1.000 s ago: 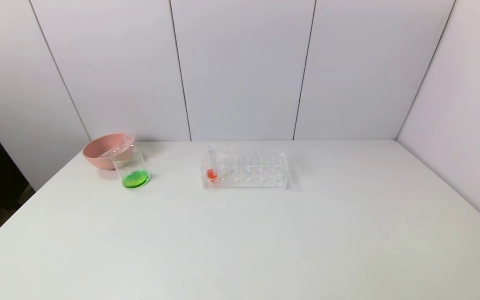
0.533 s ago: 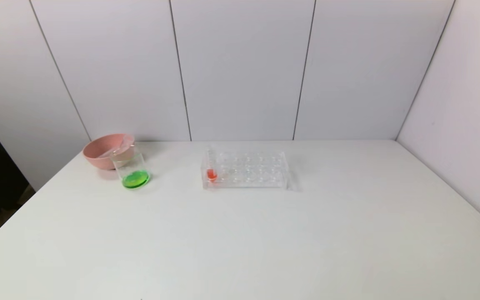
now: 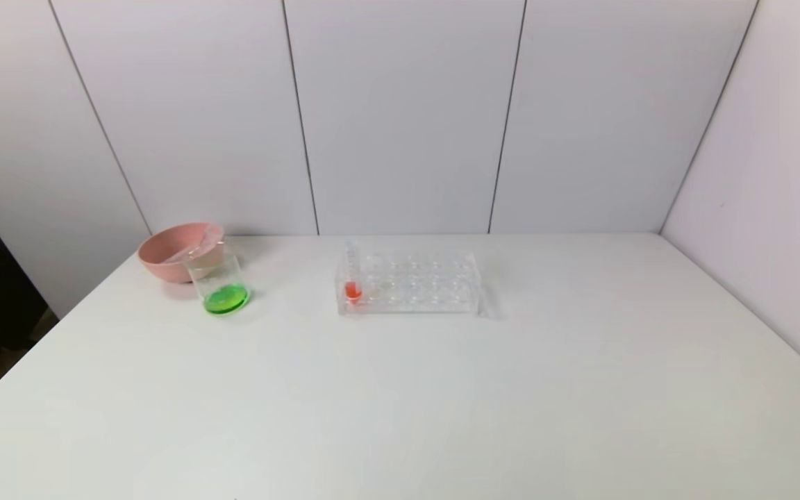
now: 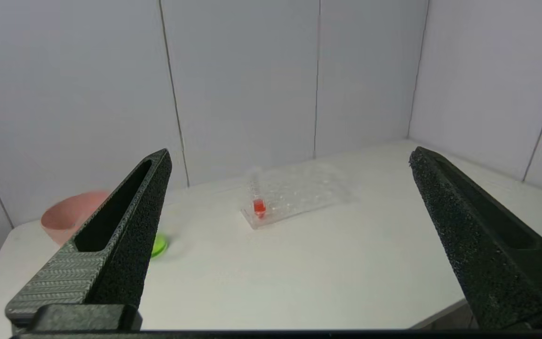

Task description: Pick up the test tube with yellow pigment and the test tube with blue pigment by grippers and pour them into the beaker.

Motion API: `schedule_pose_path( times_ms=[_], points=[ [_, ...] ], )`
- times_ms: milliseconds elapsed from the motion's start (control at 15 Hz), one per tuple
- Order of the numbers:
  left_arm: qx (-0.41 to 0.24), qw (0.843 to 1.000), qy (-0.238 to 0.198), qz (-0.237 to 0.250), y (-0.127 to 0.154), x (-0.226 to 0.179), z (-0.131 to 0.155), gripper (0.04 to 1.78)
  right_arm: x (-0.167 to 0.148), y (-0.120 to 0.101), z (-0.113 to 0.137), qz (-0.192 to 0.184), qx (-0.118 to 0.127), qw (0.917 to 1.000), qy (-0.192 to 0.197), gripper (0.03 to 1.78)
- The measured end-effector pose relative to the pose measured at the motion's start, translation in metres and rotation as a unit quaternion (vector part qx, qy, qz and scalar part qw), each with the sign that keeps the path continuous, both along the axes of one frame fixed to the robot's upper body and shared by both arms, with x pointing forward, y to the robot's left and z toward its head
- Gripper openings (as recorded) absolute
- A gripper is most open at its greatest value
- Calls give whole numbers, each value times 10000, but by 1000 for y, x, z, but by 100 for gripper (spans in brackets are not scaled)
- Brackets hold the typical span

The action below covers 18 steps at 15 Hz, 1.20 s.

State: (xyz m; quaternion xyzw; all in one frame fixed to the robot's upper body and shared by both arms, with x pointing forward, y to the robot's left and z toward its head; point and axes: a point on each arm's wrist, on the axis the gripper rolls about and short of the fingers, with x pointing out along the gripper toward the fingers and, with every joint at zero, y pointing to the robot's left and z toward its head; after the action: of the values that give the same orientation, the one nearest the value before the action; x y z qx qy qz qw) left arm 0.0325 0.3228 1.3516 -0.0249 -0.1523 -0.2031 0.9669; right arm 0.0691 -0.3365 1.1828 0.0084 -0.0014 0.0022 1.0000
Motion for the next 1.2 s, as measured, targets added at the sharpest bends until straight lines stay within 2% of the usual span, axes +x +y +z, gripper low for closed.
schedule_pose_path(
  times_ms=[267, 600, 867, 1200],
  points=[
    [13, 9944, 856, 626, 5, 19, -64, 176, 0, 0, 0, -4, 0, 10000, 0, 171],
    [112, 9750, 1703, 1422, 8, 33, -143, 176, 0, 0, 0, -4, 0, 10000, 0, 171],
    [84, 9607, 1799, 2111, 12, 35, -163, 176, 0, 0, 0, -6, 0, 10000, 0, 171],
    [-116, 9621, 1747, 2090, 12, 34, -167, 176, 0, 0, 0, -4, 0, 10000, 0, 171]
  ],
)
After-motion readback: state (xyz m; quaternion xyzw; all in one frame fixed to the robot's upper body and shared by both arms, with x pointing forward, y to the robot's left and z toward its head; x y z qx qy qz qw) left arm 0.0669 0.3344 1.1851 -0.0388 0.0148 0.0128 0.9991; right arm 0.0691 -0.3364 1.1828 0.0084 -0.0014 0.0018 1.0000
